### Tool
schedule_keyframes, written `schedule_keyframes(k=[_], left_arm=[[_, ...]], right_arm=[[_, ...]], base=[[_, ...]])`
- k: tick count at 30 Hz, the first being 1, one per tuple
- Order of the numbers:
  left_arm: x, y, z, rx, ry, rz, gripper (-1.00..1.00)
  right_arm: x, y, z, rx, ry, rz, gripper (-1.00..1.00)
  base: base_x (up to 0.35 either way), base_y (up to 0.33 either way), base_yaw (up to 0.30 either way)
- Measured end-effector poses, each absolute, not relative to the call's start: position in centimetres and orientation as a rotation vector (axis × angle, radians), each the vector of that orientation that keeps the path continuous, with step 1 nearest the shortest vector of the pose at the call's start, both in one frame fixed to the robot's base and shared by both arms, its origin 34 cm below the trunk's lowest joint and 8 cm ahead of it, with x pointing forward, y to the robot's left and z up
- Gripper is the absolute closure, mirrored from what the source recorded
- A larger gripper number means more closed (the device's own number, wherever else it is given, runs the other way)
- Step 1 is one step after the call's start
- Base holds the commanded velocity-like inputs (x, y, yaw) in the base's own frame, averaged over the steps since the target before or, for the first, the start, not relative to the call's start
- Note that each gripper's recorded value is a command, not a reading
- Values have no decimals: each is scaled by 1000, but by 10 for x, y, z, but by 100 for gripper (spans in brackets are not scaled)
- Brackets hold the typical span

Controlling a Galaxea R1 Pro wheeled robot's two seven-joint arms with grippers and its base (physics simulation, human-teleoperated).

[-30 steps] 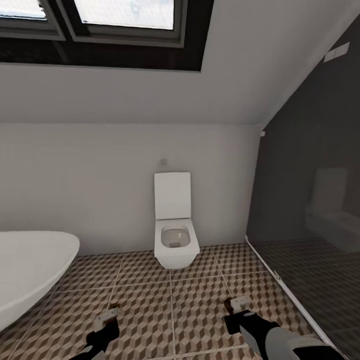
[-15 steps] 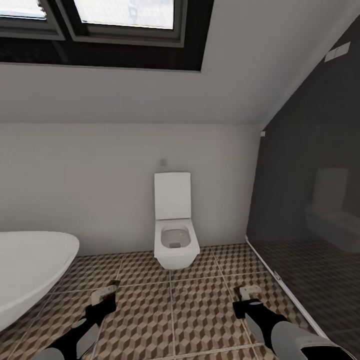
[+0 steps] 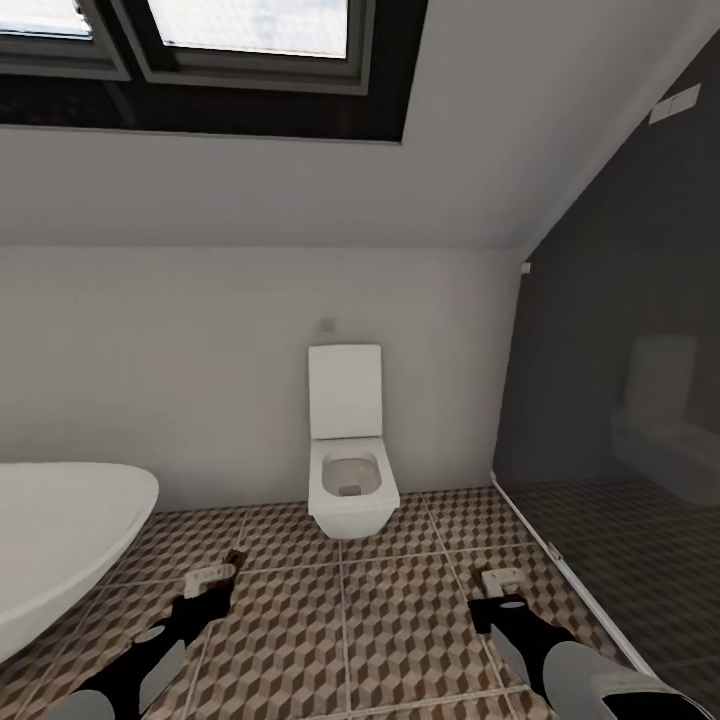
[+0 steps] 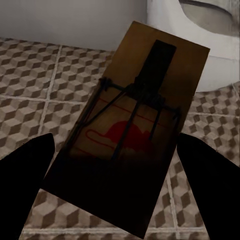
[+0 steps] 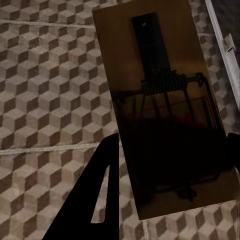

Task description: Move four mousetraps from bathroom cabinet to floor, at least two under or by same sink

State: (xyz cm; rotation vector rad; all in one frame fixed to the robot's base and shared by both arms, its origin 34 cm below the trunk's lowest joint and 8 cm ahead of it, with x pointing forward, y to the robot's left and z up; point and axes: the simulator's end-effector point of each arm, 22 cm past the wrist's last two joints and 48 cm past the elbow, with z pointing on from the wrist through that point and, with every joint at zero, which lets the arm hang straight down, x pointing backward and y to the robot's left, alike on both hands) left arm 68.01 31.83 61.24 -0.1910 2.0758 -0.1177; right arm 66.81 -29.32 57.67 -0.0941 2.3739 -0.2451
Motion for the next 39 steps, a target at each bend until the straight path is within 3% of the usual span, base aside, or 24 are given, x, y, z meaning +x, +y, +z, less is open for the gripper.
schedule_keyframes(k=[9, 25, 39], left_arm=[[684, 311, 620, -154, 2057, -142, 100], [684, 310, 619, -148, 2059, -141, 100], [684, 311, 620, -148, 2056, -139, 100]], right_arm=[[666, -295, 575, -91, 2383, -253, 100], [667, -297, 577, -91, 2377, -255, 100], [667, -295, 576, -94, 2379, -249, 100]], base=[[0, 0, 191], [122, -164, 9], [38, -27, 0]])
